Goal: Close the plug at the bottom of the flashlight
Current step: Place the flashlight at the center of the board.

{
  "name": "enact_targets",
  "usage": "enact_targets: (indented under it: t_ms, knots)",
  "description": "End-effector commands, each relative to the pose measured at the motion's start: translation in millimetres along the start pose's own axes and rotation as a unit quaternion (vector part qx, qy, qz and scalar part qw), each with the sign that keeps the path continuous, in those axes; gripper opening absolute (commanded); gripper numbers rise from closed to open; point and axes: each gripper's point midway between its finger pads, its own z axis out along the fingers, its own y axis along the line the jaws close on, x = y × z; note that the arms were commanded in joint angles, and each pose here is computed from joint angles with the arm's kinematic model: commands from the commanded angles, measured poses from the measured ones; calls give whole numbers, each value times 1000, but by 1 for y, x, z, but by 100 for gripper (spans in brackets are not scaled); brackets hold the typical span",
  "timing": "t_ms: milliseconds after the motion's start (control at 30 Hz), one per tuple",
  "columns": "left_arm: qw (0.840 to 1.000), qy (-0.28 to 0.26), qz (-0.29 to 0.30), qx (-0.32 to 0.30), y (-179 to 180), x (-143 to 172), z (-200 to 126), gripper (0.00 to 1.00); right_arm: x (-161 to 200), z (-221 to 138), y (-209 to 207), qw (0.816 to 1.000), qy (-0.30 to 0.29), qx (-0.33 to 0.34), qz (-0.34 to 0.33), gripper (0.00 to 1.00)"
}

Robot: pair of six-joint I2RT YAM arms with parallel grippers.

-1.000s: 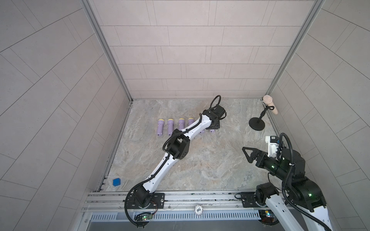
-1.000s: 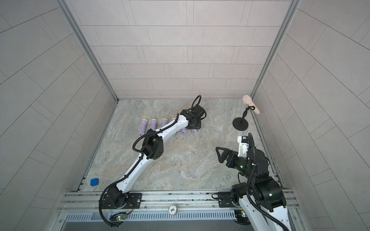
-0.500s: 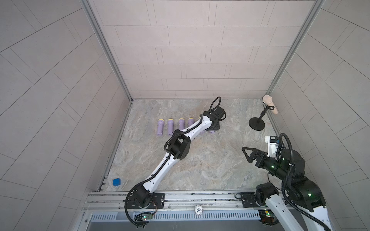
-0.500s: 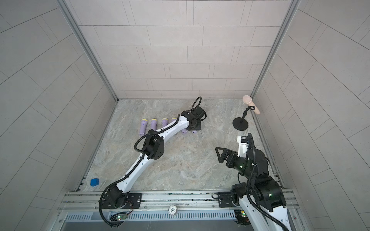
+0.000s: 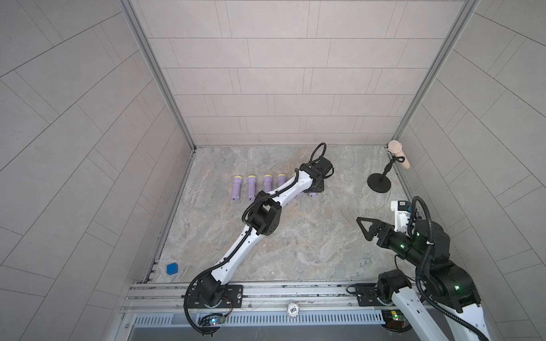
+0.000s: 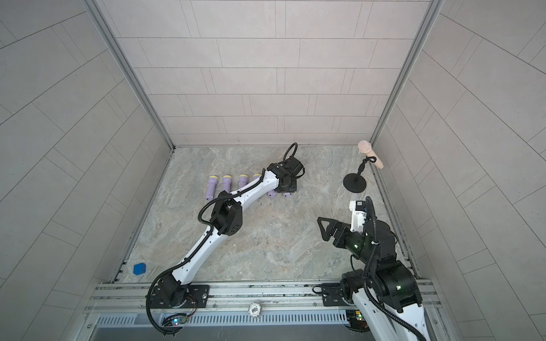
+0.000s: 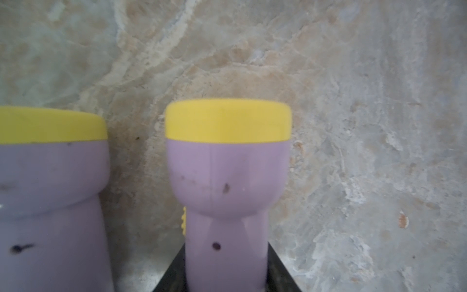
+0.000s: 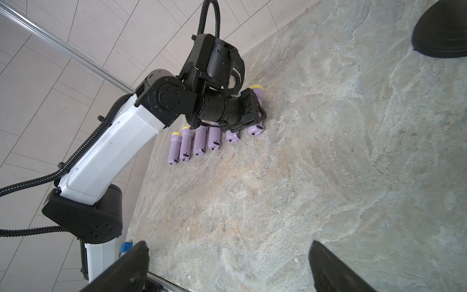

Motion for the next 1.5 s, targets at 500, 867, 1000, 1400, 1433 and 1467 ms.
enact_targets:
  t_ms: [500, 867, 1000, 1400, 1433, 1467]
  knots:
    - [1000, -6, 3, -20, 10, -6, -2, 56, -3, 0, 5, 1000, -8, -13, 0, 100]
    - [1000, -16, -1, -11, 7, -14, -17, 61, -6, -1, 7, 1000, -11, -15, -2, 100]
    - [1000, -23, -1, -7, 5, -18, -24, 65, -6, 0, 7, 1000, -11, -14, -2, 100]
    - [998, -59, -3, 25, -7, -41, -61, 76, -8, 1, 7, 1000, -12, -11, -1, 100]
    - [998, -63, -4, 29, -9, -43, -65, 78, -9, 1, 7, 1000, -12, -12, -1, 100]
    - [997, -68, -4, 31, -9, -45, -69, 79, -9, 1, 8, 1000, -12, -12, -1, 100]
